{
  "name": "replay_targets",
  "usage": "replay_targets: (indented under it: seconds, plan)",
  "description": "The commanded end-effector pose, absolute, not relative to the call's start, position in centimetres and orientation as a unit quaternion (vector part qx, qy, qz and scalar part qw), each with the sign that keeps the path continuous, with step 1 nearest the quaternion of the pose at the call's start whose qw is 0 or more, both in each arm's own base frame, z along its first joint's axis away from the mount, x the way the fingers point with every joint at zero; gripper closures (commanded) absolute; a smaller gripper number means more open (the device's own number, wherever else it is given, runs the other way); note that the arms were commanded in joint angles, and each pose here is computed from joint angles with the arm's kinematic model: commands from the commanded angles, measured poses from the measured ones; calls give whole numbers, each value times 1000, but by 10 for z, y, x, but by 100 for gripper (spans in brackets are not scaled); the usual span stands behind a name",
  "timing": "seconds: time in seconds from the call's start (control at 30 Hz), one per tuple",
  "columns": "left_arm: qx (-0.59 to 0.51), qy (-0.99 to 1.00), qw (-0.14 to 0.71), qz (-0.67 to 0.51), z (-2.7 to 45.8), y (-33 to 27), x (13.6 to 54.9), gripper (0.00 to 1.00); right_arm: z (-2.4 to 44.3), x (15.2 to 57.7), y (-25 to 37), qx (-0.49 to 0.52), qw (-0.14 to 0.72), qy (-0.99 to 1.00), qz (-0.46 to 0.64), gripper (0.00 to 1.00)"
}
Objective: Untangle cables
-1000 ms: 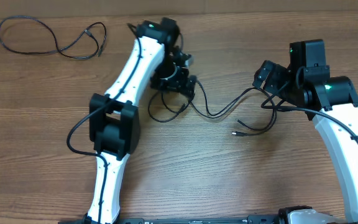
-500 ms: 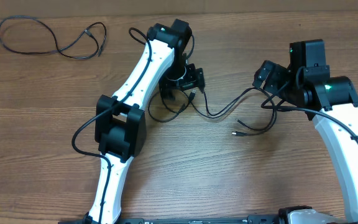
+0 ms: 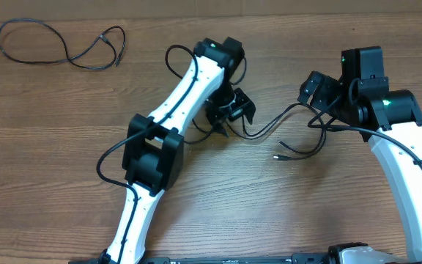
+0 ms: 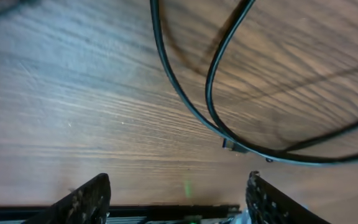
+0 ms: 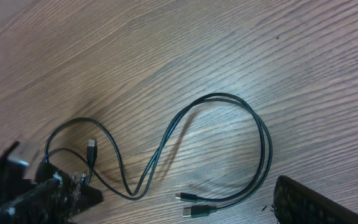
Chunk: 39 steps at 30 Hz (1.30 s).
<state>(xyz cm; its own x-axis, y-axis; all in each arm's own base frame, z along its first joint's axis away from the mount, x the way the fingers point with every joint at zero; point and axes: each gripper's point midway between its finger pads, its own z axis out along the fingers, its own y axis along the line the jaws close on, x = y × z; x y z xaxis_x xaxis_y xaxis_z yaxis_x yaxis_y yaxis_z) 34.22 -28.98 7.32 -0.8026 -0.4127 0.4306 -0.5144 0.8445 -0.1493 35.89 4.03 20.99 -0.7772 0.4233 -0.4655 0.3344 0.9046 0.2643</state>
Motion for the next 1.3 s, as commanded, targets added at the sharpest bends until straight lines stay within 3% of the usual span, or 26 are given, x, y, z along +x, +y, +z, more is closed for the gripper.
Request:
replay_targets:
  seconds: [0.0, 0.17, 0.43, 0.63, 0.77, 1.03, 1.27]
  plan:
    - [287, -931, 203, 94, 60, -308, 323, 32, 211, 360, 38, 202, 270, 938, 79, 0]
    - [316, -929, 179, 68, 54, -321, 316, 33, 211, 360, 38, 202, 270, 938, 79, 0]
    - [325, -928, 171, 65, 52, -322, 317, 52, 211, 360, 38, 202, 270, 938, 79, 0]
    - [358, -923, 133, 43, 45, -315, 327, 48, 211, 360, 38, 202, 270, 938, 79, 0]
    - [357, -923, 128, 65, 45, -321, 335, 58, 211, 360, 38, 202, 270, 938, 79, 0]
    - [342, -929, 130, 53, 44, -329, 321, 53, 211, 360, 38, 202, 270, 938, 79, 0]
    - [347, -929, 120, 48, 43, -327, 324, 54, 211, 360, 38, 202, 270, 938, 79, 0]
